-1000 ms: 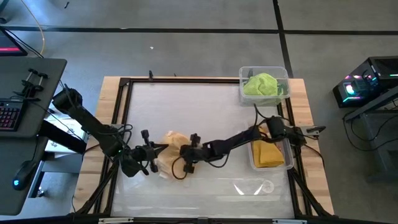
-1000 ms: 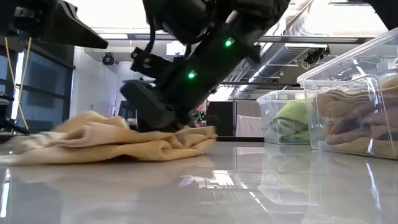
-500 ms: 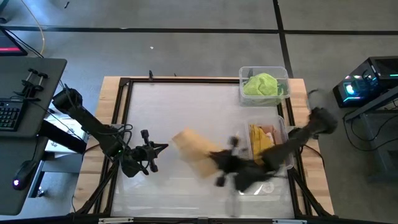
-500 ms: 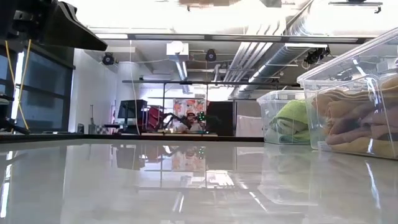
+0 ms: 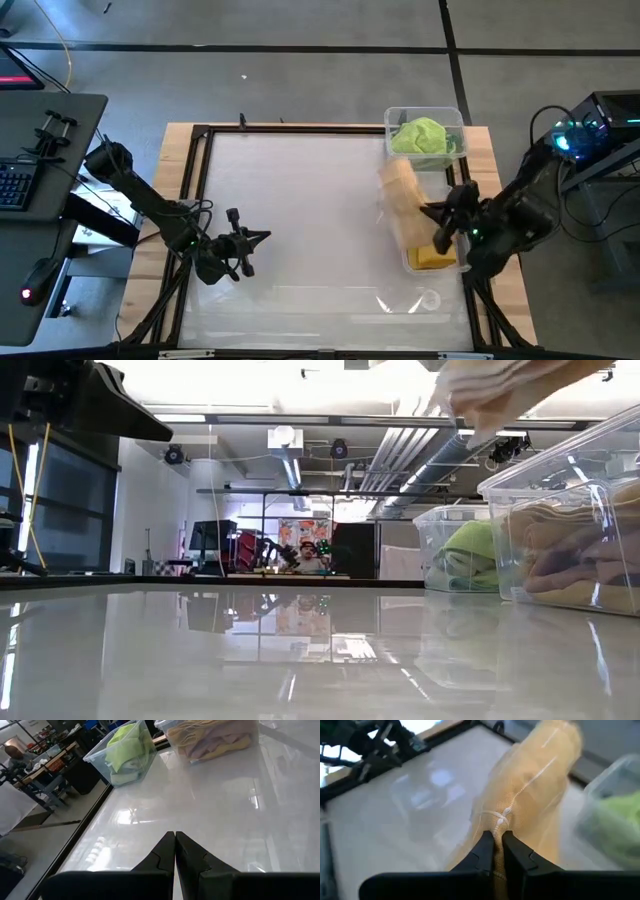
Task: Sort towels by color in basket
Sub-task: Put the light yellow kitchen towel into the bottom transparent bin
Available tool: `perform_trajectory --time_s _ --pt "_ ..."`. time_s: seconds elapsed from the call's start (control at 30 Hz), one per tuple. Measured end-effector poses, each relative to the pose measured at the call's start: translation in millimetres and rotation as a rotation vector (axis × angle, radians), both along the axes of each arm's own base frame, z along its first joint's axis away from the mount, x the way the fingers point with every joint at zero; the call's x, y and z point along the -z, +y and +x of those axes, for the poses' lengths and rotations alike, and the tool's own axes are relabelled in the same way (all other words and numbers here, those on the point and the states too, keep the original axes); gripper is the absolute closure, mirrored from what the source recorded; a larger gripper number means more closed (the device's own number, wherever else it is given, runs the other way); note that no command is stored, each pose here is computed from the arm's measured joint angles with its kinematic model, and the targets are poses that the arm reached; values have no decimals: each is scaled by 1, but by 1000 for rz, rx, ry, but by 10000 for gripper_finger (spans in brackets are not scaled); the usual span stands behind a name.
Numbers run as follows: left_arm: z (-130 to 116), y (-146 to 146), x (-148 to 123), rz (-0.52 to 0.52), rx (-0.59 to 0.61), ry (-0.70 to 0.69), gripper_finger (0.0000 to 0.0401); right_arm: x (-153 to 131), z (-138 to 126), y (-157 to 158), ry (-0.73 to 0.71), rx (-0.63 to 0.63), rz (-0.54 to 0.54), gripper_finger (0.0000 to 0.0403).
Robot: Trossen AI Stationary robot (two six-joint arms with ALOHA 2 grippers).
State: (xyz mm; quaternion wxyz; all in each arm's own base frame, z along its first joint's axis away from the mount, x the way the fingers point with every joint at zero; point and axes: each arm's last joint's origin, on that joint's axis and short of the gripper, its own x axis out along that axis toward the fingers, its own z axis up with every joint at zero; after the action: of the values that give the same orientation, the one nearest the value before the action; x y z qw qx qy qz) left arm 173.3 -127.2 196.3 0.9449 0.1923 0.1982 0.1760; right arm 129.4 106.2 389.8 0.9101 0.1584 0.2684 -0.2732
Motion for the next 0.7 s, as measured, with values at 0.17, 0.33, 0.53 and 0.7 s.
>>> perform_trajectory --time_s 0.17,0.33,0.53,0.7 --pt "2 3 0 -2 -14 -2 401 6 -6 -7 99 27 152 391" --pt "4 5 0 -15 -33 -7 401 30 -5 -5 271 97 299 391" --pt "5 7 0 -15 -41 -6 401 69 -3 -9 404 226 309 391" --pt "7 11 0 -15 -64 -5 401 98 0 -22 520 353 309 391"
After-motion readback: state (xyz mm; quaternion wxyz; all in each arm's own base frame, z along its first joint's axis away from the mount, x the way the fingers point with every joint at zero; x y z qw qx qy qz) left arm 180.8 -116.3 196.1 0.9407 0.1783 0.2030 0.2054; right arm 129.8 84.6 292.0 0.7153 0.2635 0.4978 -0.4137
